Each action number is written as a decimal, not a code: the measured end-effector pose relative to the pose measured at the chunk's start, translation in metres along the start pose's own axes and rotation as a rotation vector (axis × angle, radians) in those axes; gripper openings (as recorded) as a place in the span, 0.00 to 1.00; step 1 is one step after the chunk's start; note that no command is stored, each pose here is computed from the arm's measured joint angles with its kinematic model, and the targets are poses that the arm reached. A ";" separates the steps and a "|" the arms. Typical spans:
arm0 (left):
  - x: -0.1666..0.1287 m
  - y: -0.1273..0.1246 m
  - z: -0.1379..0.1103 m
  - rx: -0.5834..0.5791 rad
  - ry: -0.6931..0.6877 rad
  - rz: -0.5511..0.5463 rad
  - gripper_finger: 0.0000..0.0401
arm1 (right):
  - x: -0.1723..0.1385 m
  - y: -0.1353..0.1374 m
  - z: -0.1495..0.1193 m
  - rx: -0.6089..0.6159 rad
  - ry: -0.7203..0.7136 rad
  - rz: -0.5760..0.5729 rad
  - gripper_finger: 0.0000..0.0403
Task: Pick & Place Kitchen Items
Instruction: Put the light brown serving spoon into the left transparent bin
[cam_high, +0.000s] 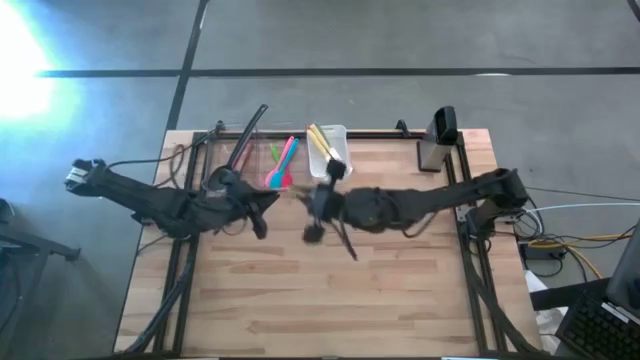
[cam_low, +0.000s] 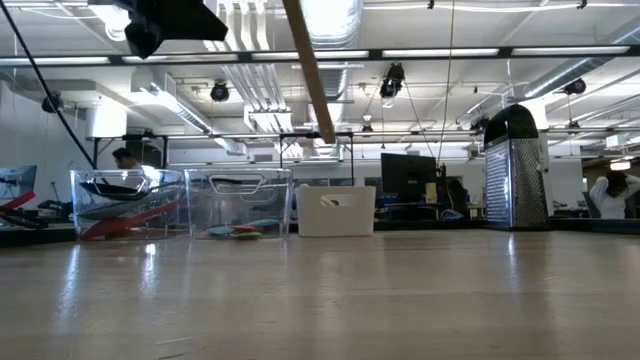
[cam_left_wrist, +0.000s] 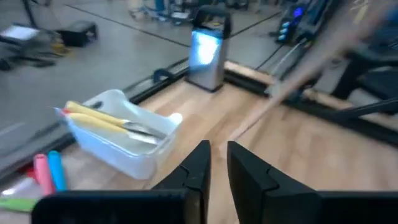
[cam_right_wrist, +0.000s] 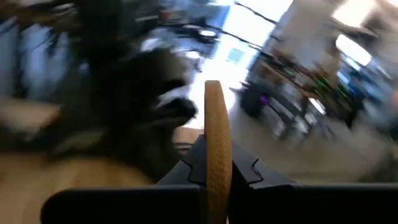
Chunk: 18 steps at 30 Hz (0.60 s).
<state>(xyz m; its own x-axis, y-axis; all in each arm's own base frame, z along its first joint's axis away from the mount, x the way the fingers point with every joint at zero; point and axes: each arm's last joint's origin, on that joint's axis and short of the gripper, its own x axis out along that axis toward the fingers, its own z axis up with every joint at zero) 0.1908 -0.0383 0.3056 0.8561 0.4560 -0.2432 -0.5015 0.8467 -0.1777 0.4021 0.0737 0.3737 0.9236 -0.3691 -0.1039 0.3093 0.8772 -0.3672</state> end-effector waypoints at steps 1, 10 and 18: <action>-0.003 0.002 0.003 -0.018 -0.004 -0.020 0.15 | -0.006 0.007 0.002 -0.069 -0.011 0.070 0.02; -0.006 0.012 0.018 -0.332 0.000 -0.428 0.29 | -0.045 0.043 0.023 -0.297 -0.124 0.250 0.02; 0.029 0.010 -0.019 -0.682 0.044 -0.837 0.35 | -0.059 0.047 0.039 -0.393 -0.141 0.249 0.02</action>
<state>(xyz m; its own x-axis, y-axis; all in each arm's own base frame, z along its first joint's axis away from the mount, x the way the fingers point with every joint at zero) 0.2082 -0.0222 0.2785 0.9609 -0.2184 0.1704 0.2652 0.5475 -0.7937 0.3713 0.1489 0.3988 0.9888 -0.0935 -0.1166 -0.0091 0.7411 -0.6713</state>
